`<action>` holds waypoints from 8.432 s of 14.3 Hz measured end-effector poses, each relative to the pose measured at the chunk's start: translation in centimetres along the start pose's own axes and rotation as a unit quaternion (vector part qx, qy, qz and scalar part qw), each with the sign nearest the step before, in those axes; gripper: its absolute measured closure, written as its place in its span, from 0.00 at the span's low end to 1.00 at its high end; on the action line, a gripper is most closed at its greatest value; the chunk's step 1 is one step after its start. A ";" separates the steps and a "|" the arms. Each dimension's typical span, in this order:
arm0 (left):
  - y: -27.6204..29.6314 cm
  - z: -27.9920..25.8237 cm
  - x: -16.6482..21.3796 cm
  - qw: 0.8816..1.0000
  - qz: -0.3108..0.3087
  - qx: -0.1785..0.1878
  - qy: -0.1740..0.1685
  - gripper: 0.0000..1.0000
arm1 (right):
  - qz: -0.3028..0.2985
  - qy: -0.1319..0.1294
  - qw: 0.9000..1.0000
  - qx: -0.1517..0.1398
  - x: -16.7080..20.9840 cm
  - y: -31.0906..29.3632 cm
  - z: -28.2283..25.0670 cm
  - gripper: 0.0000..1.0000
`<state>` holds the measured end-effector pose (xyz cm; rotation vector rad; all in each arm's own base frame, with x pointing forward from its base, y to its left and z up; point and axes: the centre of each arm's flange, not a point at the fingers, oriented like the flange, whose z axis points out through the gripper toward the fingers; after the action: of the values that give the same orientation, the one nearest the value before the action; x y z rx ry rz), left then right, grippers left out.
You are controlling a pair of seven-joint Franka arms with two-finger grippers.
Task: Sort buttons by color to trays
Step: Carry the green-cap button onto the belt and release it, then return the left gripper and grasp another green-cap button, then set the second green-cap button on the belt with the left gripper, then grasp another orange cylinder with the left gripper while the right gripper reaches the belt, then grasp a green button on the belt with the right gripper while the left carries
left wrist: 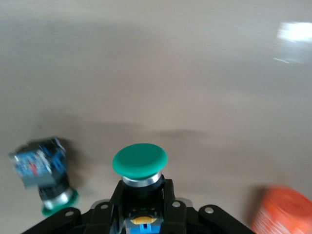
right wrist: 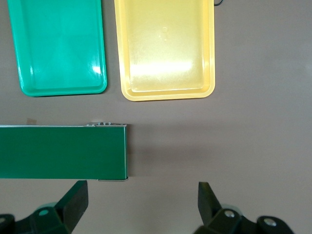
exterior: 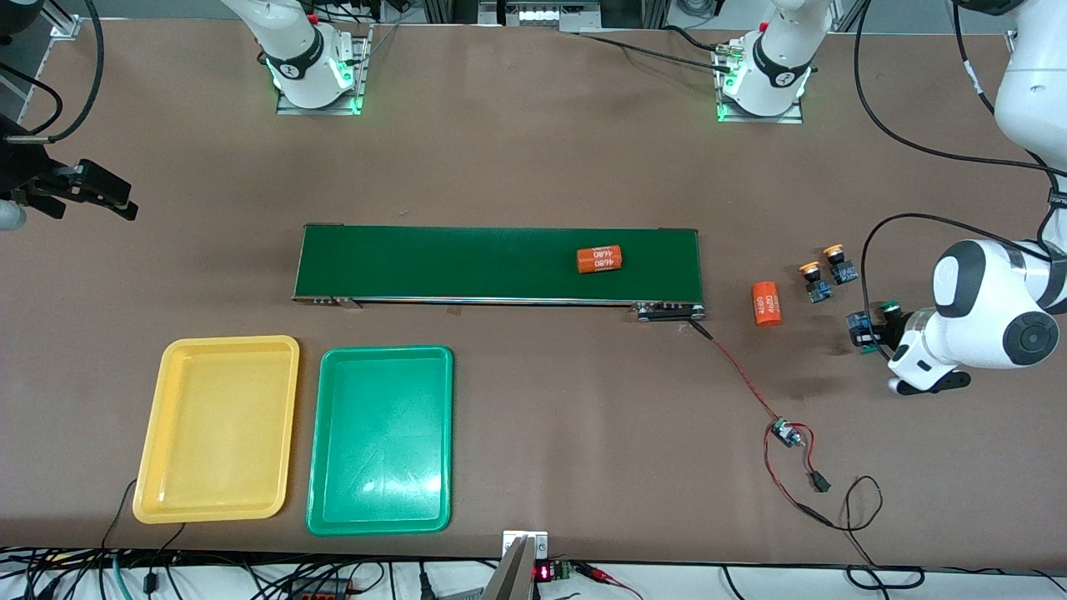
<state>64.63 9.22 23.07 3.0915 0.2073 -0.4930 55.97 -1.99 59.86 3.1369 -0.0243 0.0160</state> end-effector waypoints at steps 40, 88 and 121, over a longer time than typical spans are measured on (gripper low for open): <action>17.4 -11.9 -6.3 0.994 -0.039 0.095 -0.035 0.00 | 0.007 -0.001 1.000 -0.014 0.0 1.1 0.1 0.00; 35.7 1.4 -13.1 0.992 0.116 0.000 -0.052 0.26 | 0.011 -0.003 1.000 -0.010 0.5 1.6 0.7 0.00; 17.0 8.0 -3.0 0.988 0.089 0.079 -0.094 0.49 | -0.066 -0.050 0.996 0.017 -5.0 -45.0 27.5 0.00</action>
<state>61.54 -8.23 16.13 3.1451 -0.1140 -0.8238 51.96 42.91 32.08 3.1626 0.1847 -0.1422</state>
